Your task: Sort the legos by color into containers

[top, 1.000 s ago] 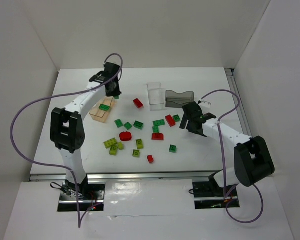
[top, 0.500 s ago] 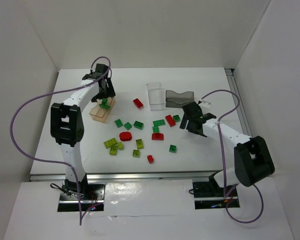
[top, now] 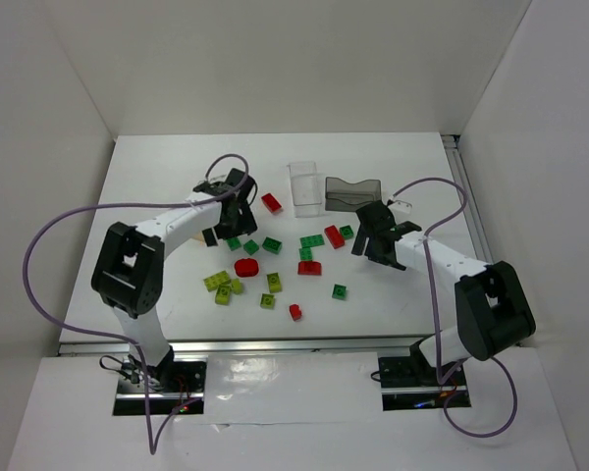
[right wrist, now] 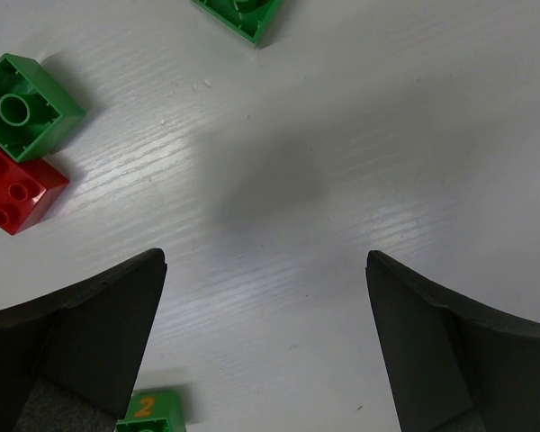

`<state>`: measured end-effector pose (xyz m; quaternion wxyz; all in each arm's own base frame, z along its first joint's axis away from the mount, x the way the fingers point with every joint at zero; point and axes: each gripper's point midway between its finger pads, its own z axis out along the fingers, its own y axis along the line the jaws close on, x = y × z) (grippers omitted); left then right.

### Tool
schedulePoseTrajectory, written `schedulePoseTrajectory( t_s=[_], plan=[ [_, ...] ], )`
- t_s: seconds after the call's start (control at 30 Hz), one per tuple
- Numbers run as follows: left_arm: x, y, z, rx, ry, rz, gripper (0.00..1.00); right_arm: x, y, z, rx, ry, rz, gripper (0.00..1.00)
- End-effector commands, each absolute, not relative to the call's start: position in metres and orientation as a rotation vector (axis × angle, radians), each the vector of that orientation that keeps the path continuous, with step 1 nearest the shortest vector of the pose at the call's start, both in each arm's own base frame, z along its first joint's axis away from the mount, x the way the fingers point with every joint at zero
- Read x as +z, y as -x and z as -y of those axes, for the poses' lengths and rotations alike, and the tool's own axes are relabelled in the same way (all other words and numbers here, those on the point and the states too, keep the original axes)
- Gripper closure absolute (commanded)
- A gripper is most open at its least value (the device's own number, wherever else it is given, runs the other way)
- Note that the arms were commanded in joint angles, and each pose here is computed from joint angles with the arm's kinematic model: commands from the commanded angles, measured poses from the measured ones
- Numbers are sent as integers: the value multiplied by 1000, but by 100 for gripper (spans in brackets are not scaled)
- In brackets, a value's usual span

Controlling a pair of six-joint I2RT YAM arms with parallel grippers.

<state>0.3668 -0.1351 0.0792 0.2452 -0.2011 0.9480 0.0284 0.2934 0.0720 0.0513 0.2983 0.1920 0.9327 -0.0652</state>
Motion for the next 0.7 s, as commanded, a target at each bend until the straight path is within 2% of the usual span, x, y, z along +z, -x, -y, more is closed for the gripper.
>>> schedulePoseTrajectory(
  t_s=[0.0, 0.07, 0.4, 0.53, 0.63, 0.67],
  plan=[
    [60, -363, 129, 92, 793, -2546, 4, 49, -289, -73, -177, -504, -2482, 0],
    [49, -361, 128, 110, 793, -2562, 4, 52, -290, -73, -170, -505, -2474, 0],
    [29, -372, 125, 147, 804, -2550, 29, 46, -288, -72, -189, -491, -2493, 0],
    [35, -382, 124, 141, 791, -2543, 47, 46, -288, -72, -189, -491, -2493, 0],
    [57, -392, 124, 129, 739, -2508, 57, 46, -288, -72, -189, -491, -2493, 0],
    [65, -397, 122, 118, 733, -2492, 57, 46, -288, -72, -189, -491, -2493, 0]
  ],
)
